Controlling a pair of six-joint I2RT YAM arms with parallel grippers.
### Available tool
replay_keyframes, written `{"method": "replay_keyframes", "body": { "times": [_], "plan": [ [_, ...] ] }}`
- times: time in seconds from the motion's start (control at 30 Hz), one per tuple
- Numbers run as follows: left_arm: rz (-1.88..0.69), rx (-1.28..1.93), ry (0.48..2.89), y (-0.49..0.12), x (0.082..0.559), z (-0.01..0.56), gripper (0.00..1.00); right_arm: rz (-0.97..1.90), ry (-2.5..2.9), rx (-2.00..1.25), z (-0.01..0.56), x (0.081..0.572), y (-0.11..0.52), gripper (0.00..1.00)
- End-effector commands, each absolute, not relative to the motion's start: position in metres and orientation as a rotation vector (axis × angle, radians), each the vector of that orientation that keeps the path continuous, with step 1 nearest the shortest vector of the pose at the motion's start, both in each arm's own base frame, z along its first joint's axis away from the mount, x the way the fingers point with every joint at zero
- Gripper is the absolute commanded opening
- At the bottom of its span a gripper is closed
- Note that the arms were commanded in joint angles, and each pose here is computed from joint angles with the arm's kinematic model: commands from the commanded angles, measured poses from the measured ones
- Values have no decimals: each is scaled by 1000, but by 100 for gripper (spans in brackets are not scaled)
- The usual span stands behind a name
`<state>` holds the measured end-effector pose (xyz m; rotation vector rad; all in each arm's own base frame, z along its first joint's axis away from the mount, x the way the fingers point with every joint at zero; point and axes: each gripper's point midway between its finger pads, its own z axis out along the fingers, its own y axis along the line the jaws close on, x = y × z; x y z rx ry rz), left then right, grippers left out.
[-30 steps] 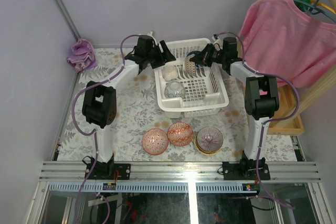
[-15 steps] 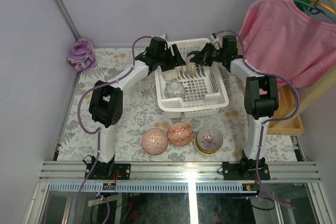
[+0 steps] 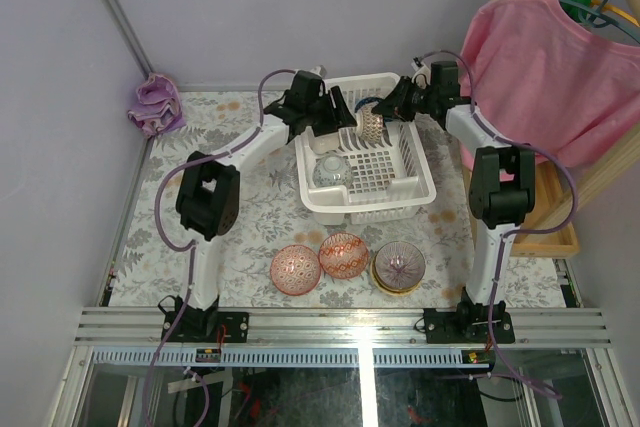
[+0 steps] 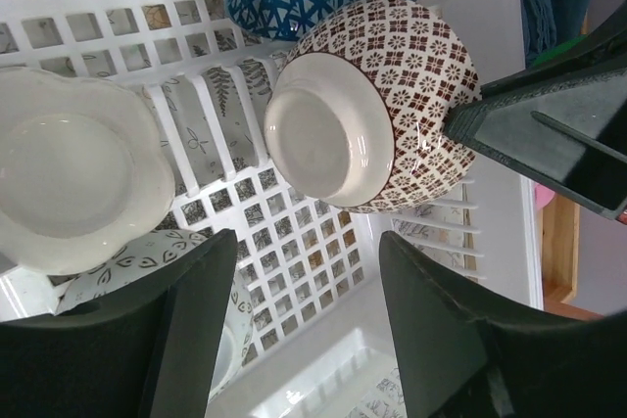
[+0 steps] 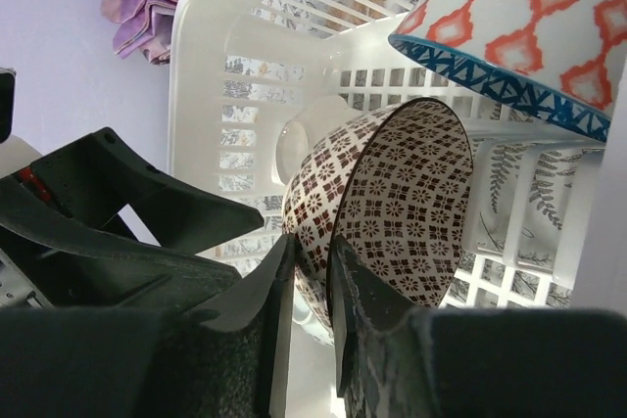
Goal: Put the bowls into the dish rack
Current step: Adjust the bowl in the dish rack.
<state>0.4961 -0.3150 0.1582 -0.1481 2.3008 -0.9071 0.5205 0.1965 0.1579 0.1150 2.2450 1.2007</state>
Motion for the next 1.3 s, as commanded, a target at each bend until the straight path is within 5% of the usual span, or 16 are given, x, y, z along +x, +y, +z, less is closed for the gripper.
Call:
{"method": "replay_keyframes", "body": {
  "times": [0.0, 0.27, 0.6, 1.27],
  "plan": [
    [-920, -127, 2280, -329, 502, 165, 59, 905, 2385, 186, 116, 518, 159, 23],
    [-911, -121, 2278, -342, 511, 163, 58, 680, 2427, 137, 117, 513, 140, 24],
    [-900, -126, 2301, -351, 522, 147, 58, 582, 2471, 95, 111, 506, 135, 40],
    [-840, -146, 2404, -352, 521, 93, 57, 612, 2465, -74, 139, 498, 165, 31]
  ]
}}
